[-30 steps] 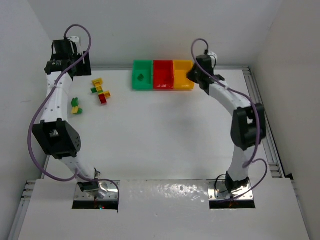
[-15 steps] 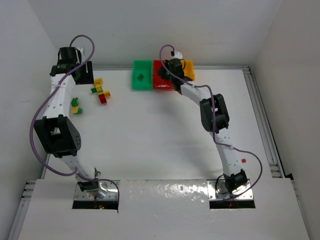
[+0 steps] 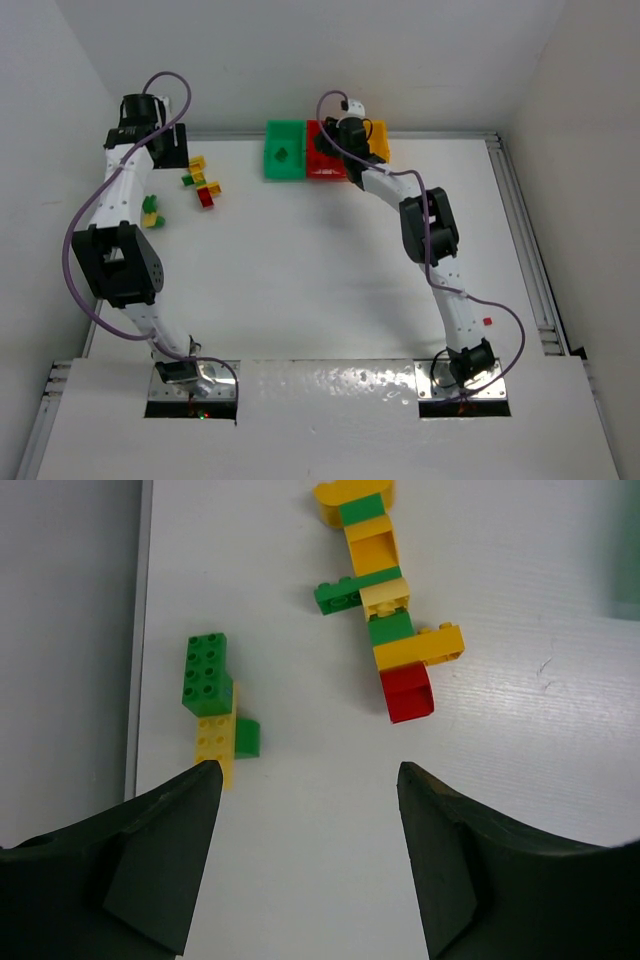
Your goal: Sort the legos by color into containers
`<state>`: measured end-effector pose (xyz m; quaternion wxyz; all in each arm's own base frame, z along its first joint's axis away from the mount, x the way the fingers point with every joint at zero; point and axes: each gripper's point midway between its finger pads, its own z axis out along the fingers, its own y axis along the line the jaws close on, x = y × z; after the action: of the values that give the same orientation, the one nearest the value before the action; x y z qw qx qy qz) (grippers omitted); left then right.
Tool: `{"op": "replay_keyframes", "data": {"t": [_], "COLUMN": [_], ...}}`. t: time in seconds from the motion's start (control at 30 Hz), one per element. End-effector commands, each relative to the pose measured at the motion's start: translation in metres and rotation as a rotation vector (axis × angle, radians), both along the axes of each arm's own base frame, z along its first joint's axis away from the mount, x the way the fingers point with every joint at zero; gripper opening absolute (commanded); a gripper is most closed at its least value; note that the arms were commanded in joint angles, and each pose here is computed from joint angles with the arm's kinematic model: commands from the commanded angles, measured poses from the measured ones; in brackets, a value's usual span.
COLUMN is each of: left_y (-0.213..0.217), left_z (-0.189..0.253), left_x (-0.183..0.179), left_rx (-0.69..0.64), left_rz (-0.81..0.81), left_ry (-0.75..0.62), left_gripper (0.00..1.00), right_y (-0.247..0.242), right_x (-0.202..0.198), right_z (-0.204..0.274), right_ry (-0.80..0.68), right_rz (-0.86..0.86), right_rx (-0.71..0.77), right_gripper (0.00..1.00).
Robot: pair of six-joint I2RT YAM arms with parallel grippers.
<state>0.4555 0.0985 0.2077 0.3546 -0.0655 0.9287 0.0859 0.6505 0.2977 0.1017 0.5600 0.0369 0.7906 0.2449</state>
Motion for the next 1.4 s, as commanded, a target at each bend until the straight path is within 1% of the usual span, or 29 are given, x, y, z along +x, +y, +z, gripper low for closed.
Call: {"op": "replay_keyframes", "data": {"t": [0.0, 0.07, 0.2, 0.23, 0.27, 0.3, 0.33, 0.37, 0.4, 0.43, 0.47, 0.5, 0.53, 0.57, 0.6, 0.63, 0.67, 0.7, 0.73, 0.77, 0.8, 0.83, 0.9, 0.93, 0.97, 1.1, 1.23, 1.27, 1.37], "left_y": [0.007, 0.005, 0.003, 0.004, 0.004, 0.004, 0.004, 0.004, 0.006, 0.006, 0.008, 0.009, 0.009, 0.010, 0.011, 0.010, 0.007, 0.007, 0.005, 0.004, 0.005, 0.005, 0.003, 0.002, -0.001, -0.006, -0.009, -0.008, -0.008], "left_z": [0.025, 0.027, 0.032, 0.034, 0.040, 0.042, 0.045, 0.049, 0.049, 0.050, 0.051, 0.052, 0.055, 0.057, 0.059, 0.064, 0.065, 0.066, 0.070, 0.071, 0.073, 0.075, 0.075, 0.073, 0.072, 0.069, 0.059, 0.056, 0.044], "left_x": [0.010, 0.010, 0.009, 0.009, 0.009, 0.008, 0.008, 0.007, 0.006, 0.007, 0.007, 0.009, 0.013, 0.015, 0.018, 0.023, 0.027, 0.029, 0.033, 0.035, 0.036, 0.037, 0.040, 0.042, 0.044, 0.059, 0.069, 0.068, 0.065], "left_rx": [0.026, 0.018, 0.014, 0.015, 0.019, 0.022, 0.024, 0.027, 0.032, 0.033, 0.037, 0.040, 0.035, 0.033, 0.029, 0.020, 0.005, -0.001, -0.007, -0.015, -0.012, -0.013, -0.017, -0.021, -0.035, -0.059, -0.079, -0.077, -0.079], "left_rz": [0.010, 0.006, -0.001, 0.001, 0.001, 0.002, 0.001, 0.004, 0.009, 0.015, 0.021, 0.028, 0.037, 0.046, 0.053, 0.058, 0.050, 0.049, 0.046, 0.039, 0.042, 0.040, 0.028, 0.021, 0.003, -0.026, -0.049, -0.050, -0.048], "left_ry": [-0.074, -0.079, -0.092, -0.097, -0.108, -0.114, -0.120, -0.127, -0.125, -0.126, -0.127, -0.130, -0.145, -0.152, -0.160, -0.177, -0.185, -0.189, -0.200, -0.204, -0.212, -0.218, -0.220, -0.218, -0.222, -0.243, -0.221, -0.210, -0.173], "left_gripper": [0.69, 0.69, 0.69, 0.69, 0.69, 0.69, 0.69, 0.69, 0.69, 0.69, 0.69, 0.69, 0.69, 0.69, 0.69, 0.69, 0.69, 0.69, 0.69, 0.69, 0.69, 0.69, 0.69, 0.69, 0.69, 0.69, 0.69, 0.69, 0.69], "right_y": [0.000, -0.003, -0.013, -0.019, -0.032, -0.045, -0.062, -0.087, -0.105, -0.125, -0.144, -0.156, -0.180, -0.218, -0.238, -0.258, -0.287, -0.314, -0.325, -0.332, -0.337, -0.338, -0.348, -0.350, -0.349, -0.350, -0.362, -0.367, -0.376], "right_x": [0.002, 0.002, 0.000, -0.005, -0.011, -0.021, -0.034, -0.042, -0.066, -0.085, -0.114, -0.134, -0.164, -0.201, -0.225, -0.263, -0.297, -0.320, -0.348, -0.369, -0.382, -0.401, -0.424, -0.430, -0.442, -0.471, -0.499, -0.506, -0.517], "right_z": [0.085, 0.095, 0.112, 0.128, 0.117, 0.141, 0.128, 0.126, 0.132, 0.115, 0.073, 0.066, 0.073, 0.031, 0.021, 0.022, 0.000, -0.006, -0.001, -0.010, -0.012, -0.015, -0.021, -0.024, -0.034, -0.055, -0.068, -0.071, -0.073], "right_ry": [-0.168, -0.188, -0.201, -0.210, -0.154, -0.154, -0.066, -0.019, 0.034, 0.155, 0.298, 0.391, 0.462, 0.620, 0.687, 0.749, 0.833, 0.851, 0.879, 0.931, 0.960, 1.015, 1.053, 1.060, 1.087, 1.134, 1.166, 1.166, 1.154], "right_rz": [0.004, 0.002, -0.038, -0.056, -0.103, -0.143, -0.180, -0.242, -0.242, -0.204, -0.194, -0.223, -0.266, -0.327, -0.385, -0.437, -0.532, -0.643, -0.672, -0.704, -0.735, -0.752, -0.824, -0.848, -0.864, -0.980, -1.113, -1.144, -1.224], "right_rx": [0.018, 0.009, -0.011, -0.012, -0.064, -0.083, -0.147, -0.178, -0.179, -0.123, -0.093, 0.032, 0.101, 0.159, 0.176, 0.143, 0.100, -0.010, -0.068, -0.095, -0.095, -0.099, -0.098, -0.097, -0.101, -0.075, -0.129, -0.156, -0.174], "right_gripper": [0.45, 0.49, 0.49, 0.49, 0.48, 0.48, 0.45, 0.38, 0.36, 0.35, 0.41, 0.45, 0.48, 0.50, 0.51, 0.52, 0.53, 0.57, 0.59, 0.61, 0.64, 0.64, 0.63, 0.60, 0.59, 0.59, 0.55, 0.55, 0.55]}}
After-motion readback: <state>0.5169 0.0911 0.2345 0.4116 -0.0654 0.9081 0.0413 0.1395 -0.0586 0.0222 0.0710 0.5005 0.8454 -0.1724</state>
